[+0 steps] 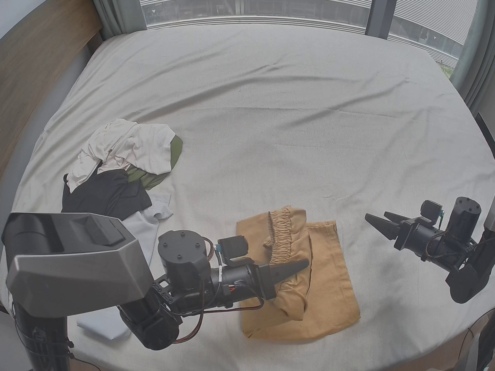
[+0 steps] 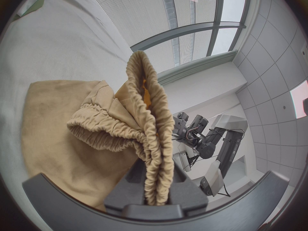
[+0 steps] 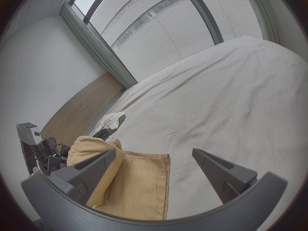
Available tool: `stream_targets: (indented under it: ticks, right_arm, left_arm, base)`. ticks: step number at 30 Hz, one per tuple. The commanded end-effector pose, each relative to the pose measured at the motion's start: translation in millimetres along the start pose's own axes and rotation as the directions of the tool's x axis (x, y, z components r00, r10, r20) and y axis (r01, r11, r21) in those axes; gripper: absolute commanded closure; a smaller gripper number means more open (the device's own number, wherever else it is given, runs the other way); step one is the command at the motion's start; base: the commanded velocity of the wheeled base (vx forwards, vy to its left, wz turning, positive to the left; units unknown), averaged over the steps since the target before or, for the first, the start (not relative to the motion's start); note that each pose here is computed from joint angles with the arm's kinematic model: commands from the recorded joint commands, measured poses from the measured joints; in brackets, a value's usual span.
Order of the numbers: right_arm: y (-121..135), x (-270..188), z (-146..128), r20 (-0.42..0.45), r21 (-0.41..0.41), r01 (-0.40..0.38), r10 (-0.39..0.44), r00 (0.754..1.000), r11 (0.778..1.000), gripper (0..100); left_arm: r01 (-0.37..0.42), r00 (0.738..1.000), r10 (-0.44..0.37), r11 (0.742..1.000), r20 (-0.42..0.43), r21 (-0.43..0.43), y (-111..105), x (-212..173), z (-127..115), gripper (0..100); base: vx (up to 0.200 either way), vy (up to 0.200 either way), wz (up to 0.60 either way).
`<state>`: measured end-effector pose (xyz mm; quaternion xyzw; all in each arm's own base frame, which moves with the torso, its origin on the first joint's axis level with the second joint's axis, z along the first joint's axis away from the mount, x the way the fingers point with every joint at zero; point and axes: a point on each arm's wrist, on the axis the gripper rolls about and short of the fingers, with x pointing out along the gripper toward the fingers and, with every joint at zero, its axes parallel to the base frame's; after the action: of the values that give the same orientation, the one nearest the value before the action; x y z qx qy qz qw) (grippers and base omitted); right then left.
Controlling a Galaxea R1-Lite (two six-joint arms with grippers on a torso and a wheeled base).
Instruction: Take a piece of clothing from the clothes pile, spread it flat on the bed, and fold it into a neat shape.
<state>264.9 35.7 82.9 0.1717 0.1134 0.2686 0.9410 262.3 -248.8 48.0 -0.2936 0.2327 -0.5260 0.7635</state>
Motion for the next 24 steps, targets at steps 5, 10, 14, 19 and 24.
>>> stream_targets:
  ticks: [5, 10, 14, 19, 24]
  right_arm:
    - [0.4, -0.3, 0.8, 0.003, -0.001, -0.001, 0.001, 1.0, 1.0, 0]
    - [0.4, -0.3, 0.8, 0.003, -0.001, -0.001, 0.001, 1.0, 1.0, 0]
    - [0.6, -0.5, 1.1, 0.004, -0.001, -0.002, 0.002, 1.0, 1.0, 0]
    - [0.4, -0.3, 0.8, 0.003, -0.001, -0.001, 0.001, 1.0, 1.0, 0]
    - [-0.2, -0.9, 0.7, 0.003, 0.0, 0.002, -0.002, 1.0, 1.0, 0]
  left_arm:
    - [-0.029, 1.0, 0.029, 1.0, -0.012, -0.013, 16.3, 14.1, -13.9, 100]
    - [-0.036, 0.999, 0.035, 0.999, -0.015, -0.016, 19.7, 15.0, -15.9, 100]
    - [-0.038, 0.999, 0.038, 0.999, -0.023, -0.02, 19.7, 14.8, -18.0, 0]
    - [-0.028, 0.999, 0.027, 0.999, -0.025, -0.018, 16.8, 17.0, -18.8, 0]
    - [-0.025, 0.999, 0.025, 0.999, -0.033, -0.019, 13.8, 16.8, -21.4, 0]
  base:
    - [0.0, 0.0, 0.0]
    - [0.0, 0.0, 0.0]
    - [0.0, 0.0, 0.0]
    - [0.0, 0.0, 0.0]
    - [0.0, 0.0, 0.0]
